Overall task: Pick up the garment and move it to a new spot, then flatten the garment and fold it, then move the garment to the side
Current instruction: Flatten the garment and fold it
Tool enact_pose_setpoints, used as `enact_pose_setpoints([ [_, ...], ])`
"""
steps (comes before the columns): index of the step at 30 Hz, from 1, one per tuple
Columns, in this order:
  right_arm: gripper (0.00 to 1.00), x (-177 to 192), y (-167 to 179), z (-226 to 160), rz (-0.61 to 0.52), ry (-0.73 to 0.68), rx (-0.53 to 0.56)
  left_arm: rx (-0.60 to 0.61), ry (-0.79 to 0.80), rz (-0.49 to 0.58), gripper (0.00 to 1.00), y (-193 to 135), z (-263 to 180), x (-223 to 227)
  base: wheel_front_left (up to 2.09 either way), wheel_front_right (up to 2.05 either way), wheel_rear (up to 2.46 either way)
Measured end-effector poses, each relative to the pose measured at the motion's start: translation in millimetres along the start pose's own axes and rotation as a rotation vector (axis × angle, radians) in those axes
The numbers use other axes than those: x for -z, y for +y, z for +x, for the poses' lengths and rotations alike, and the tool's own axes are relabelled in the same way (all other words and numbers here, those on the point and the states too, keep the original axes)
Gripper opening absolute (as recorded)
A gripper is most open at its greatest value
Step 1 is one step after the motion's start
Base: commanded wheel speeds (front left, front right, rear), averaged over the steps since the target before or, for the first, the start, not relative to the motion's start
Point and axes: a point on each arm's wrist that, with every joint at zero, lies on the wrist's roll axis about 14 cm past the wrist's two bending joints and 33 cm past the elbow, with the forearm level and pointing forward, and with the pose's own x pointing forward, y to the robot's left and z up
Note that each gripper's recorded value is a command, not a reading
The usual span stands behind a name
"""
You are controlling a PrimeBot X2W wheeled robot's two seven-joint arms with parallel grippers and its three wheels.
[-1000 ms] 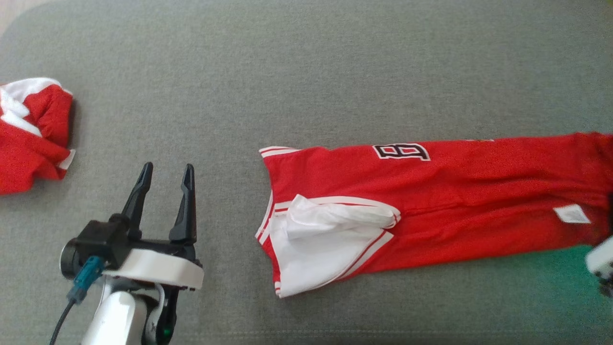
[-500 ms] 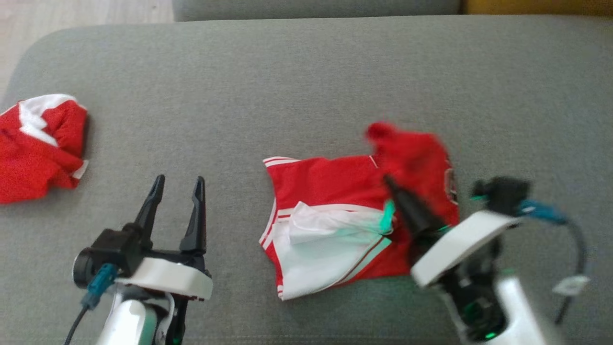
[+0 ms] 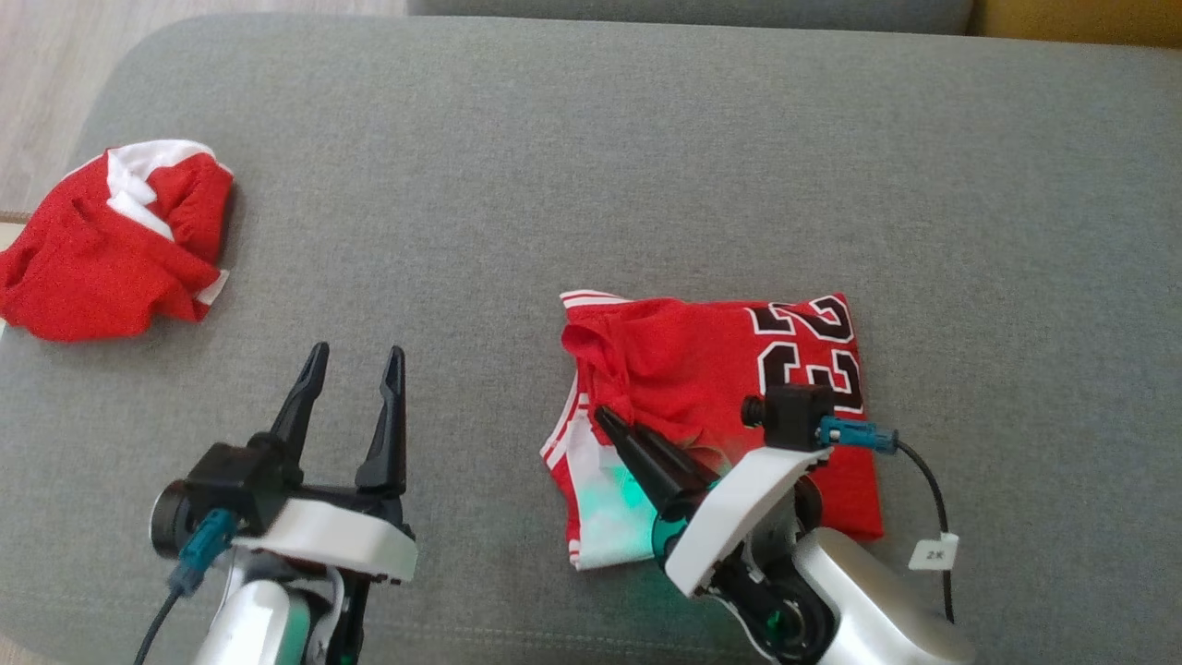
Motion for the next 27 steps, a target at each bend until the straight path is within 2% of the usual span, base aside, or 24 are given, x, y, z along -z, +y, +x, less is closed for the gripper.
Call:
enact_pose_setpoints([
  [1, 0.11, 2, -2, 1, 0.002, 0.002, 0.004, -0.003, 0.002, 0.001, 1.0, 1, 0, 1, 0.0, 0.0, 0.0],
  [3, 0.83, 3, -8, 3, -0.015, 0.0, 0.017, -0.005, 0.004, 0.0, 1.0, 1, 0, 1, 0.0, 0.0, 0.0],
  [4, 1.0, 3, -9, 4, -0.027, 0.0, 0.019, -0.005, 0.005, 0.0, 1.0, 1, 0, 1, 0.0, 0.0, 0.0],
  [10, 1.0, -31, 12, 11, -0.156, -0.127, -0.048, 0.001, 0.001, 0.0, 1.0, -1, 0, 0, 0.0, 0.0, 0.0],
  [13, 1.0, -55, 15, 9, -0.306, -0.216, -0.045, 0.008, -0.002, -0.001, 1.0, -3, 2, 0, 0.0, 0.0, 0.0],
  [15, 1.0, -78, 12, 3, -0.36, -0.3, -0.023, 0.013, -0.005, -0.002, 1.0, -5, 2, -1, 0.0, 0.0, 0.0],
  [21, 1.0, -144, -16, -39, -0.508, -0.523, 0.143, 0.02, -0.016, 0.001, 1.0, -8, 4, -4, 0.0, 0.0, 0.0],
  [24, 1.0, -155, -40, -71, -0.558, -0.569, 0.27, 0.015, -0.02, 0.006, 1.0, -6, 2, -6, 0.0, 0.0, 0.0],
  [27, 1.0, -153, -65, -104, -0.593, -0.556, 0.4, 0.007, -0.026, 0.018, 1.0, -1, 0, -9, 0.0, 0.0, 0.0],
])
